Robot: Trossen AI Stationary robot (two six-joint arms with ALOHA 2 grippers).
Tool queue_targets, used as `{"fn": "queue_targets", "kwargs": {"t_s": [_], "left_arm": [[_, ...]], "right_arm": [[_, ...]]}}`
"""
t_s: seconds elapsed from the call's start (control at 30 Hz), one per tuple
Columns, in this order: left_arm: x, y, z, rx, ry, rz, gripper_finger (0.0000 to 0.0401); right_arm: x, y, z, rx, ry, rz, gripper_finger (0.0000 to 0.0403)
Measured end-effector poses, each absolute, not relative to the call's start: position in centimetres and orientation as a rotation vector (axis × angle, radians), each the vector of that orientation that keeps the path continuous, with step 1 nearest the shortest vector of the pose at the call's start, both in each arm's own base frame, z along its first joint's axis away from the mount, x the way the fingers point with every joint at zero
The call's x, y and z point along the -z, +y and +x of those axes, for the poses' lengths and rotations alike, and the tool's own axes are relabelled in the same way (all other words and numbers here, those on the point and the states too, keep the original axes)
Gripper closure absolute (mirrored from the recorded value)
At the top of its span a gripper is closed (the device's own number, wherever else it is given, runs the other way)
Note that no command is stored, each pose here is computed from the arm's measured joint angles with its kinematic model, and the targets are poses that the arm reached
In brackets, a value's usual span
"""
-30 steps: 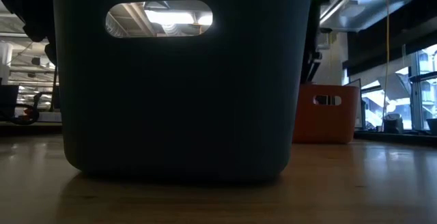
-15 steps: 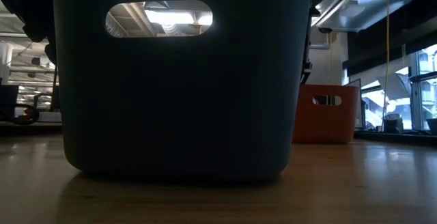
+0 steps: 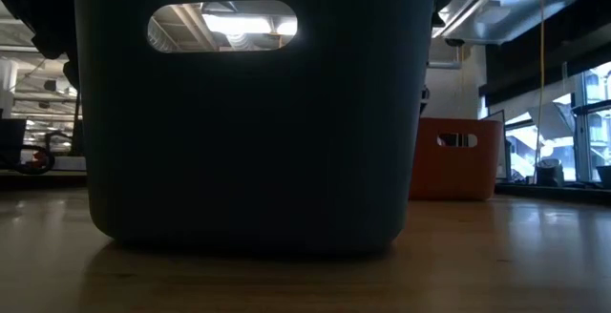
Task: Sort soda cans
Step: Put the blue-white soda can into the orange bin
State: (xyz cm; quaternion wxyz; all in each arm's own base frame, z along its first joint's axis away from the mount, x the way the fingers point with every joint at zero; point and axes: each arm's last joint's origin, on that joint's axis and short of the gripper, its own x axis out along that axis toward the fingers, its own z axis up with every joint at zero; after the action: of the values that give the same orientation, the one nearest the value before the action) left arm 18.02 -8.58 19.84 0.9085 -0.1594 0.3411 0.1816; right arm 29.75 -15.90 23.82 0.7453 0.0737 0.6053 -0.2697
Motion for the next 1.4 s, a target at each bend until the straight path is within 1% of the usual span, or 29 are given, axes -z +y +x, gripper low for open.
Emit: {"fn": "queue_targets", "kwargs": {"t_s": [0.13, 0.3, 0.37, 0.6, 0.73, 0.93, 1.07, 1.2, 1.4], "left_arm": [[-19.8, -8.6, 18.0, -0.375, 0.704, -0.329, 0.0066], [-19.8, -8.6, 18.0, -0.375, 0.704, -0.330, 0.0066], [-19.8, -8.6, 18.0, -0.375, 0.704, -0.330, 0.0066], [-19.8, -8.6, 18.0, -0.377, 0.702, -0.336, 0.0066], [-19.8, -8.6, 18.0, -0.381, 0.700, -0.347, 0.0066], [-19.8, -8.6, 18.0, -0.381, 0.700, -0.347, 0.0066], [-19.8, -8.6, 18.0, -0.381, 0.700, -0.347, 0.0066], [-19.8, -8.6, 18.0, -0.381, 0.700, -0.347, 0.0066], [-19.8, -8.6, 18.0, -0.381, 0.700, -0.346, 0.0066]], "right_arm": [[-23.9, -15.9, 29.8, 0.591, 1.322, 0.156, 0.0057], [-25.0, -15.7, 29.4, 0.582, 1.389, 0.159, 0.0057], [-26.1, -15.1, 29.2, 0.572, 1.408, 0.152, 0.0057], [-30.6, -12.5, 28.7, 0.563, 1.363, 0.124, 0.0057], [-32.7, -9.6, 27.4, 0.529, 1.399, 0.144, 0.0056], [-34.4, -4.8, 25.2, 0.447, 1.466, 0.195, 0.0056], [-35.3, -1.8, 24.3, 0.411, 1.431, 0.194, 0.0056], [-35.5, 1.3, 23.2, 0.342, 1.420, 0.204, 0.0056], [-34.3, 4.7, 21.0, 0.312, 1.448, 0.197, 0.0056]]}}
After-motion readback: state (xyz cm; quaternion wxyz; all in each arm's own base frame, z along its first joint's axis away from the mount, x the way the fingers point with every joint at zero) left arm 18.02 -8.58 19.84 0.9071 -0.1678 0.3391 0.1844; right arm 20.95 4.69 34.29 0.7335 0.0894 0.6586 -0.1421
